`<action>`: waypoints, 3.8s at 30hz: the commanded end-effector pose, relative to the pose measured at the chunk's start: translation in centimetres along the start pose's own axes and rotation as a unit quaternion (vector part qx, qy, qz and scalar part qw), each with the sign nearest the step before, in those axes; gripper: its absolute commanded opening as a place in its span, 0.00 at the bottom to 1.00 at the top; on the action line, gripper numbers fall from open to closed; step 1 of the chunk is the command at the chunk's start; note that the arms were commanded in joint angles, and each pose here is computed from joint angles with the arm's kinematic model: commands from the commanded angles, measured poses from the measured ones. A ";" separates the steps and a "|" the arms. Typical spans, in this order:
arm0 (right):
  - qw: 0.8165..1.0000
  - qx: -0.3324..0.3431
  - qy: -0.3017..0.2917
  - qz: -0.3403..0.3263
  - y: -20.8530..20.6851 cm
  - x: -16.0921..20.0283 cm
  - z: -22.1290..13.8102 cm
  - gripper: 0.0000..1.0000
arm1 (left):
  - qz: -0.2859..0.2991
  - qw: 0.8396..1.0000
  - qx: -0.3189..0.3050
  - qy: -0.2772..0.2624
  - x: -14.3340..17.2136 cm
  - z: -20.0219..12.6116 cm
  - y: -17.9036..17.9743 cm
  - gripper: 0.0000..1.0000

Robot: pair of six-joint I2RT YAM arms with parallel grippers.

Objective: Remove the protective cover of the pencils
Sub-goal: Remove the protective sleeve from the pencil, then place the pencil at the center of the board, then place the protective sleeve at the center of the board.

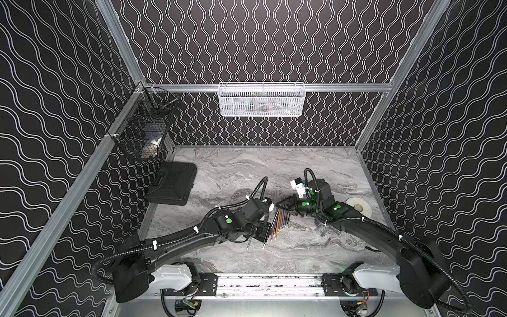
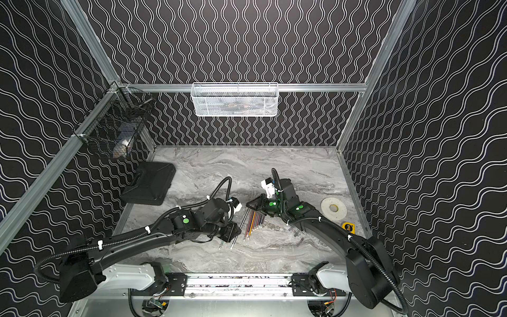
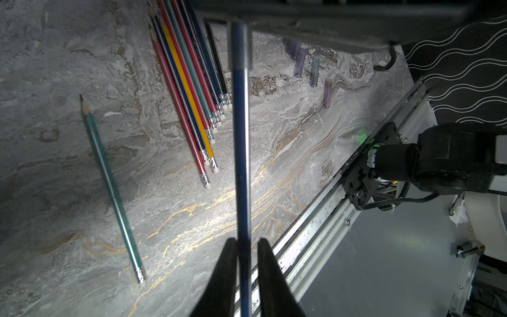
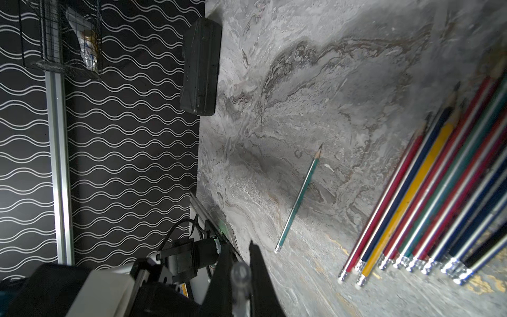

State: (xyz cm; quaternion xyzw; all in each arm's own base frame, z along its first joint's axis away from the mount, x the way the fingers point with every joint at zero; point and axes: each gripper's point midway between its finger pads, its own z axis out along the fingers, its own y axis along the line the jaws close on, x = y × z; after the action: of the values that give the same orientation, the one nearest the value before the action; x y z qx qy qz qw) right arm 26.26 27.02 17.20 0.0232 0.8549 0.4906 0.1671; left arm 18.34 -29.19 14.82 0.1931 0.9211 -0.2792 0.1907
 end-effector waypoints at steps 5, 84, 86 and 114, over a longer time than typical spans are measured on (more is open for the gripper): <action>1.000 -0.007 -0.022 -0.012 1.2 -1.0 -0.6 0.00 | 0.011 1.000 0.010 -0.003 -0.3 0.2 -0.4 0.21; 0.878 0.370 -0.118 0.278 -23.2 5.1 -14.2 0.07 | -0.045 0.994 -0.083 -0.046 -1.9 0.0 6.1 0.56; 0.877 0.373 -0.120 0.278 -23.2 5.0 -14.3 0.08 | -0.048 0.993 -0.083 -0.072 -2.2 -1.2 6.4 0.64; 0.880 0.389 -0.266 0.063 -15.9 -7.1 -19.7 0.52 | -0.002 0.882 -0.285 -0.375 -7.8 -12.8 13.4 0.99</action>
State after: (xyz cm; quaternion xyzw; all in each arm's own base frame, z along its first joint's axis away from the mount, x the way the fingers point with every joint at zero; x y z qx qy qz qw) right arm 26.82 4.12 11.78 0.2939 0.9037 0.1872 0.2489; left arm 25.60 -15.42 18.63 0.0450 0.8777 -0.1144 0.4633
